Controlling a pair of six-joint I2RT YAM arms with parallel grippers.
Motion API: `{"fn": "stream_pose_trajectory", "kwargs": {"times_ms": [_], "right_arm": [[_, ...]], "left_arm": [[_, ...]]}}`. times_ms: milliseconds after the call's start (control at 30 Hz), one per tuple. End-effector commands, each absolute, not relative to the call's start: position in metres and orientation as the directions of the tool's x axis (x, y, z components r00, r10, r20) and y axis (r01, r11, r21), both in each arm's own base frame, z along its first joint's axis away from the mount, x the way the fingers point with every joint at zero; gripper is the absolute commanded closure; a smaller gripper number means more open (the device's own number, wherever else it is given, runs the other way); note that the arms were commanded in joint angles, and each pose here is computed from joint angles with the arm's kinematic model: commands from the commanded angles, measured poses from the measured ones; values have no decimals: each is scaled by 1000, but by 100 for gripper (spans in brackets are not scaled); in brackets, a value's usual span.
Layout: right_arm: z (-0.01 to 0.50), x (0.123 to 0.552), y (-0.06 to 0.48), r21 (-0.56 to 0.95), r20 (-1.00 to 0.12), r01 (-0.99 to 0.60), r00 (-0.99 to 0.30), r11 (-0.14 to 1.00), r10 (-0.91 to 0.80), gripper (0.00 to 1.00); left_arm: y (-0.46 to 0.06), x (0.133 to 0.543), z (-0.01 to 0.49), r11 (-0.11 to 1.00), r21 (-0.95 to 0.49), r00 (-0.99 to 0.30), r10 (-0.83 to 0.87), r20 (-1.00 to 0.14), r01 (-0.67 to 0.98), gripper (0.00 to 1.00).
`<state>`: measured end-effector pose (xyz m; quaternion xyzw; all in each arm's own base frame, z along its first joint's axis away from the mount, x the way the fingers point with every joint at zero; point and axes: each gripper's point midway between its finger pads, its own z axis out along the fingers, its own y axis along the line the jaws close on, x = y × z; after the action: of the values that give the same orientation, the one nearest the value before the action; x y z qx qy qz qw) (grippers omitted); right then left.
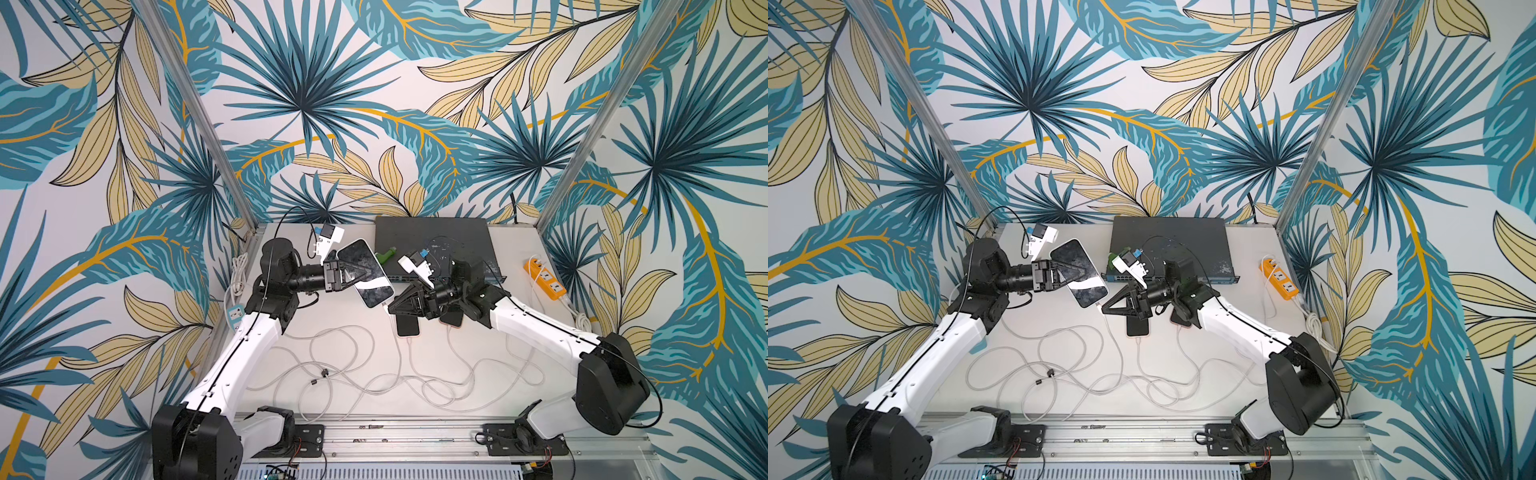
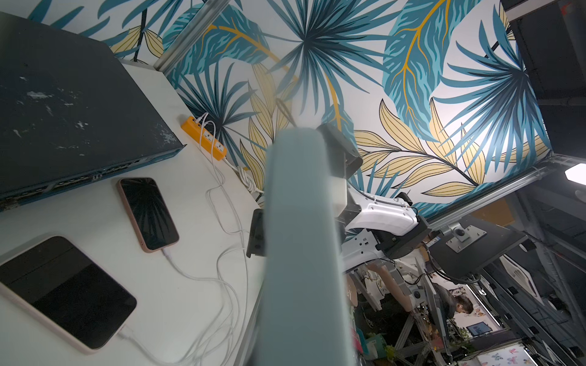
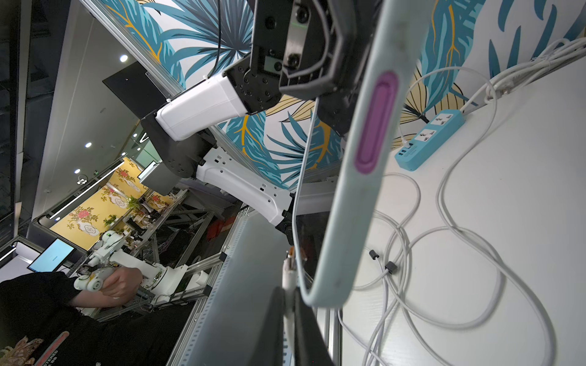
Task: Plug the charging cable into the phone
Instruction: Insert the charging cable into the phone.
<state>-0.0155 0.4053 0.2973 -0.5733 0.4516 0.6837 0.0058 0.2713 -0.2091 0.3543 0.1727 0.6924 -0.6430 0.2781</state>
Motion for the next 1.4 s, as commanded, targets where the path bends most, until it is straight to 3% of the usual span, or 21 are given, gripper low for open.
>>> {"fn": "stream_pose_trajectory", "kwargs": {"times_ms": [0,667,1367], "right_arm": [[299,-13,409,600,-798,-522,-338,-606,-499,100],[279,-16,403,635,-770,-507,-355,-582,-530,100],[293,-13,410,610,-790,-520,-346,-598,-506,100]], "left_arm": [[-211,265,373,89,-743,-735,-108,-669,663,100],[-210,265,374,100,-737,-729,-111,-676,668,100],[-210,259,373,98,-729,-722,-97,-685,678,100]]}}
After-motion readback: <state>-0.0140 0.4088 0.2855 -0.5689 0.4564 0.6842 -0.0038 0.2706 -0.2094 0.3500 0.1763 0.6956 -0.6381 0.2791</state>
